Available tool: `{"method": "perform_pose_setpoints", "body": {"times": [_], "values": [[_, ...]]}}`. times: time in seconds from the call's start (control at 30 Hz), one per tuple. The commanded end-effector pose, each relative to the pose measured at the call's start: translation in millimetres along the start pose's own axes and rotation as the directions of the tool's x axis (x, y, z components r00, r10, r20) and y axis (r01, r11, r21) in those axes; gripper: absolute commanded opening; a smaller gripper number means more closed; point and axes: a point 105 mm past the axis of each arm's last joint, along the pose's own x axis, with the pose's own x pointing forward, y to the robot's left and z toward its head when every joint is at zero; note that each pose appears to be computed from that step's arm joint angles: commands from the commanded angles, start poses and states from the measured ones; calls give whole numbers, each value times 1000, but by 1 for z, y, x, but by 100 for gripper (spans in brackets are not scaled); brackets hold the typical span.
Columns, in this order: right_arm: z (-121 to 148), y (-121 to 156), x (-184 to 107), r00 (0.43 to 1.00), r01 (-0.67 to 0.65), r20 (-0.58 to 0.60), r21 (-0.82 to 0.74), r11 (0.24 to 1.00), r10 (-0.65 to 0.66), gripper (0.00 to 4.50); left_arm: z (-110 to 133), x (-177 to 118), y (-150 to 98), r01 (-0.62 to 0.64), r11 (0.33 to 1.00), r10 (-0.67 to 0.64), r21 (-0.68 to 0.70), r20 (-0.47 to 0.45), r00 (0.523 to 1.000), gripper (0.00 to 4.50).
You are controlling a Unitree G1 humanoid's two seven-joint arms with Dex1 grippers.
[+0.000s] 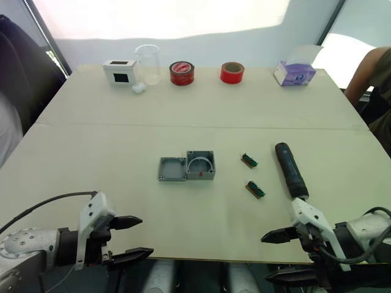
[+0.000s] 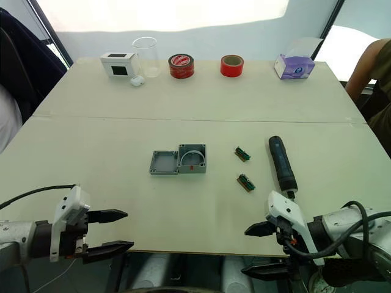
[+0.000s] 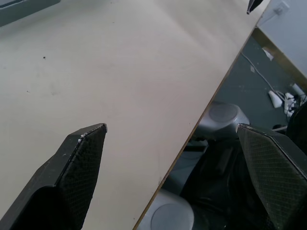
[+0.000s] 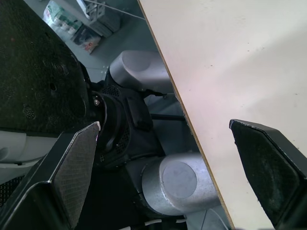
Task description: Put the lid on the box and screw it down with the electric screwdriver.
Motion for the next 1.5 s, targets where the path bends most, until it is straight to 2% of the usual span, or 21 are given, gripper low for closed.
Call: {"method": "perform_pose_setpoints", "body": {"times": [0.03, 0.37, 0.5, 0.6, 0.73, 0.8, 0.87, 1.0, 1.07, 1.23, 1.5], "values": [[0, 2, 0, 1000, -3, 12, -29, 1000, 3, 450, 5, -3, -1, 1, 1000, -1, 19, 6, 1000, 444], [1, -2, -1, 999, 9, 32, -36, 999, -8, 450, 6, -3, 1, 3, 1000, -3, 19, 5, 1000, 444], [11, -9, -1, 996, 38, 86, -32, 999, -35, 450, 8, -4, 4, -8, 1000, 8, 17, 22, 1000, 444], [19, -11, -1, 992, 44, 117, -24, 999, -41, 450, 9, -6, 12, -55, 998, 54, 37, 8, 998, 444], [34, -22, -1, 984, 74, 160, 64, 995, -83, 450, 32, -12, 32, -152, 984, 146, 96, 61, 987, 444], [72, -29, -5, 944, 94, 314, 41, 995, -102, 450, 64, -21, 46, -154, 969, 161, 193, -18, 987, 444], [96, -29, -7, 908, 113, 404, 6, 994, -105, 450, 94, -26, 50, -132, 951, 149, 280, -40, 988, 444], [123, -32, -3, 861, 230, 482, -83, 970, -163, 450, 135, -9, 66, -85, 859, 149, 505, -88, 985, 444], [128, -36, 0, 858, 285, 469, -101, 953, -208, 450, 153, 11, 64, 11, 827, 78, 561, -134, 988, 444], [121, -35, 13, 899, 314, 364, -151, 937, -243, 450, 162, 53, 60, 209, 764, -25, 610, -296, 955, 444], [98, -25, 26, 925, 322, 264, -163, 933, -273, 450, 154, 104, 63, 346, 703, -55, 622, -437, 898, 444]]}}
